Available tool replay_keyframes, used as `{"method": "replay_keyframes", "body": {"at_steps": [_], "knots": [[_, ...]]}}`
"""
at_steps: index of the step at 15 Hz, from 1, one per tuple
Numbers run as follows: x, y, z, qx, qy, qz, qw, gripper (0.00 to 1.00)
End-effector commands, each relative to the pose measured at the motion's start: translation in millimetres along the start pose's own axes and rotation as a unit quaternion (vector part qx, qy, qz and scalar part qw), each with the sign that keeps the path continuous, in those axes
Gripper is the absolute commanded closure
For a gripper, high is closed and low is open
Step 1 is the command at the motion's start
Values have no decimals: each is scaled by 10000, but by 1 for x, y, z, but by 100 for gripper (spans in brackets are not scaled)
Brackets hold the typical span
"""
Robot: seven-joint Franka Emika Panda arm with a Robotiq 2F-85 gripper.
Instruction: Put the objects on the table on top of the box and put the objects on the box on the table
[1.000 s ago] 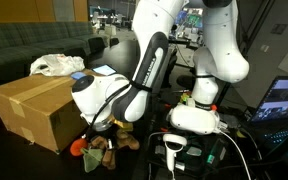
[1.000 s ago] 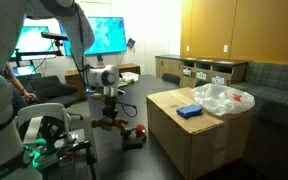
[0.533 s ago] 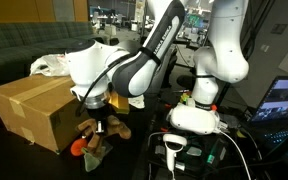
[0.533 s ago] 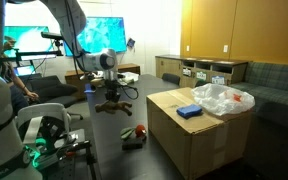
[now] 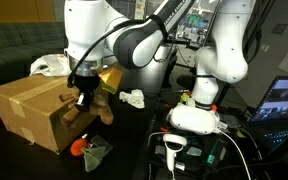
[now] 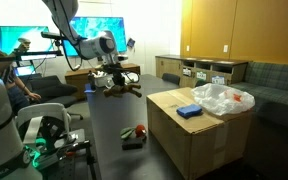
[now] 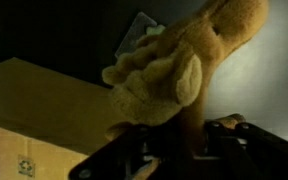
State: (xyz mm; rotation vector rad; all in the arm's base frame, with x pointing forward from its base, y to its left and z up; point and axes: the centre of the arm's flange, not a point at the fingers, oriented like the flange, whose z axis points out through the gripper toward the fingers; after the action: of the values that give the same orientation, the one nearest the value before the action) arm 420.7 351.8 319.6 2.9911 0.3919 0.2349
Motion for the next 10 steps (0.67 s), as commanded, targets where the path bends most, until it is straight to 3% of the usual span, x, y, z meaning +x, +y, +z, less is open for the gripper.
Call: {"method": "replay_keyframes", "body": {"at_steps": [1,10], "knots": [[36,18,-29,-1,445,580,9973,96],[160,98,-49,228,920,1867,9778,96]]}}
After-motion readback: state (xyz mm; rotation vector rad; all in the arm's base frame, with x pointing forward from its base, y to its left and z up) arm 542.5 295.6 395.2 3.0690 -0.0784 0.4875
